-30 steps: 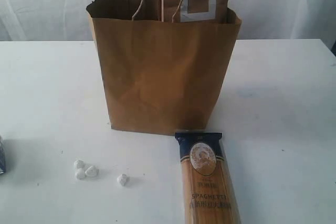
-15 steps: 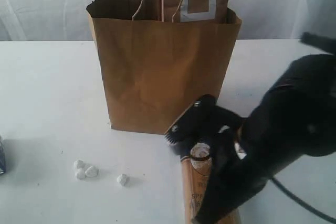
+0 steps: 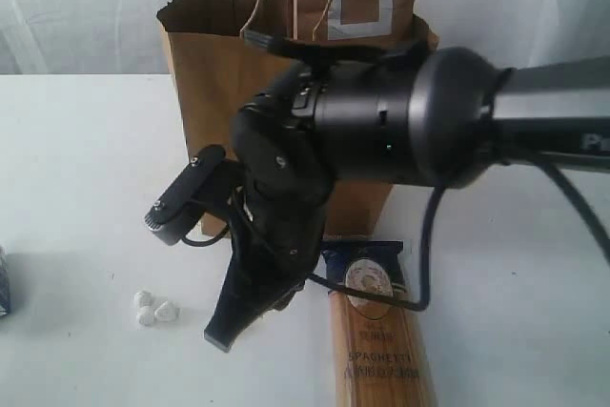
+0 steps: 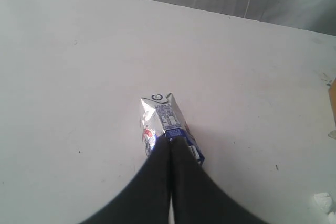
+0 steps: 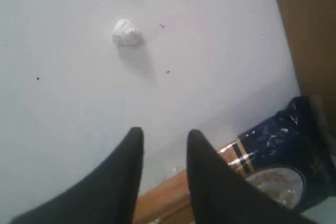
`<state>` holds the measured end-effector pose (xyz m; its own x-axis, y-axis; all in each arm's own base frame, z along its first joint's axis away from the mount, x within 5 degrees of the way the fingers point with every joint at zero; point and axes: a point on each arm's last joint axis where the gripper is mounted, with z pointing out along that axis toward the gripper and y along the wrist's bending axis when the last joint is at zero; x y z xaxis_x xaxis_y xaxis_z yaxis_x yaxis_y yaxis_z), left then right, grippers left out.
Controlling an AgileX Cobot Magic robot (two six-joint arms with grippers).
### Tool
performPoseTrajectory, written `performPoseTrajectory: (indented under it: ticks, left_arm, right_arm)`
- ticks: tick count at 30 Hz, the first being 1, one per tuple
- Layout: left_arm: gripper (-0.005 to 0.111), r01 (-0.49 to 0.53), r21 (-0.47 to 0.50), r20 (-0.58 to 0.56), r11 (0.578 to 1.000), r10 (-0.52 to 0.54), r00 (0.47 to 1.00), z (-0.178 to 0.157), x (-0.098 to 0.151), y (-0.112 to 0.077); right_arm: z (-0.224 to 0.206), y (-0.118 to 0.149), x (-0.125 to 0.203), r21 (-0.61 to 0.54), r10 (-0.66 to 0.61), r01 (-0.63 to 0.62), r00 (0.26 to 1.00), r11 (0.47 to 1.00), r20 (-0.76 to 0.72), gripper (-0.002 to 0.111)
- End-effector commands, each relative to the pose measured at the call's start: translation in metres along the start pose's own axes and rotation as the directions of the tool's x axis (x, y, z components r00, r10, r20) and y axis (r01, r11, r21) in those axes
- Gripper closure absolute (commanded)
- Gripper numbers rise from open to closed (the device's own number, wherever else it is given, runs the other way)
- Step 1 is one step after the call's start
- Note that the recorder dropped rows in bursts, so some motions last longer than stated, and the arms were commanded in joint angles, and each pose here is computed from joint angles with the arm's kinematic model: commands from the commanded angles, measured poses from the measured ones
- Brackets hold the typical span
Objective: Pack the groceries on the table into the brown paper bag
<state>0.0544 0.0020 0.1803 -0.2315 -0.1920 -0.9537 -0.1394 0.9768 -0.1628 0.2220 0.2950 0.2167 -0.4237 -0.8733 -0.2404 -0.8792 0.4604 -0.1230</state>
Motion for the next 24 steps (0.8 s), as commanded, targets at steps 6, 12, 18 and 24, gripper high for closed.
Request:
performPoseTrajectory:
  ticks: [6, 12, 18, 24]
  left_arm:
    - [0.107, 0.013, 0.001, 0.003, 1.0, -0.013, 1.0, 0.0, 0.001, 0.0]
    - [0.107, 0.013, 0.001, 0.003, 1.0, -0.013, 1.0, 0.0, 0.001, 0.0]
    - [0.107, 0.013, 0.001, 0.003, 1.0, -0.013, 1.0, 0.0, 0.001, 0.0]
    - [0.107, 0.013, 0.001, 0.003, 1.0, -0.013, 1.0, 0.0, 0.001, 0.0]
  right_arm:
    - [0.027, 0.003, -0.017, -0.024, 0.018, -0.016, 0.996, 1.0, 0.093, 0.05]
    - [0.043, 0.007, -0.026, -0.066, 0.071, -0.061, 0.983, 0.996, 0.171, 0.05]
    - [0.065, 0.011, -0.024, -0.089, 0.068, -0.057, 0.989, 0.994, 0.131, 0.053]
    - [0.084, 0.013, -0.021, -0.095, 0.065, -0.057, 0.994, 0.994, 0.084, 0.053]
